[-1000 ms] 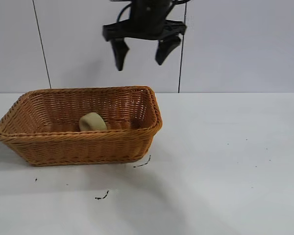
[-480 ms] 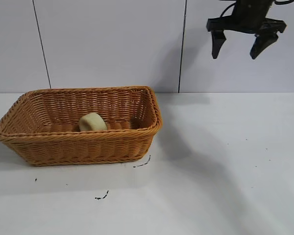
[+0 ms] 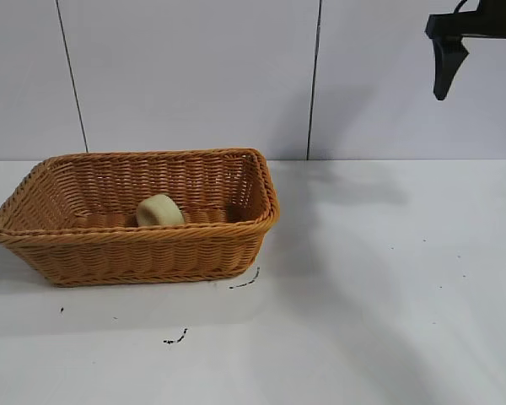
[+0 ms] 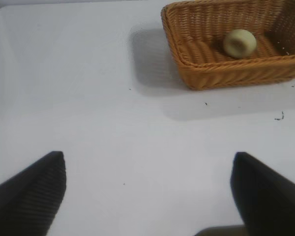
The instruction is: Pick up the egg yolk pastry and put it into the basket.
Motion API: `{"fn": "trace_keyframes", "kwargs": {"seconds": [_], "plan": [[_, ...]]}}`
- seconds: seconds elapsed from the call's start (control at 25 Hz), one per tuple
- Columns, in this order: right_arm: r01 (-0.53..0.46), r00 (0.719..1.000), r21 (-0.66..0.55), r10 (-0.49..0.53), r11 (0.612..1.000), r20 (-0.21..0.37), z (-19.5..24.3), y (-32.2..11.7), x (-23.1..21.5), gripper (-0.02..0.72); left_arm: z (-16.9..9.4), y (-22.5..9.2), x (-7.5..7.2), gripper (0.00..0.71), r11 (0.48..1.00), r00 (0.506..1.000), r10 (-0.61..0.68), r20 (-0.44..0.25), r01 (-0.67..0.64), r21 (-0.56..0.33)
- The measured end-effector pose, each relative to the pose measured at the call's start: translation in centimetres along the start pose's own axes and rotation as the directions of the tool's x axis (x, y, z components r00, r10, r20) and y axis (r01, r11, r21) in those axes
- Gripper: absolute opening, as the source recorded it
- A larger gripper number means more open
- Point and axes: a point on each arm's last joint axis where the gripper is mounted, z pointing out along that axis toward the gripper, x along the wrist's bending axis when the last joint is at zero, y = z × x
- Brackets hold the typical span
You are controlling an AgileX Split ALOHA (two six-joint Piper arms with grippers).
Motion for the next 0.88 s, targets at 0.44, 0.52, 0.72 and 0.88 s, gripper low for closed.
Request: {"fn": "trace_keyframes", "kwargs": {"seconds": [0.44,0.52,0.72,0.88], "plan": [[0.008,1.0,0.048,-0.008,0.999,-0.005,-7.4,-15.7,-0.1,0.677,0.0,0.0,0.0,0.693,1.0,1.0,0.0,0.0,0.0,0.0],[0.019,1.0,0.048,-0.019,0.999,-0.005,-8.0,-19.0,-0.1,0.677,0.0,0.0,0.0,0.693,1.0,1.0,0.0,0.0,0.0,0.0],[0.015,1.0,-0.044,-0.016,0.999,-0.019,-8.7,-25.9,-0.1,0.677,0.0,0.0,0.0,0.693,1.0,1.0,0.0,0.0,0.0,0.0],[-0.004,0.999,-0.222,-0.008,0.975,-0.052,-8.9,-30.6,0.2,0.677,0.0,0.0,0.0,0.693,1.0,1.0,0.0,0.0,0.0,0.0]]}}
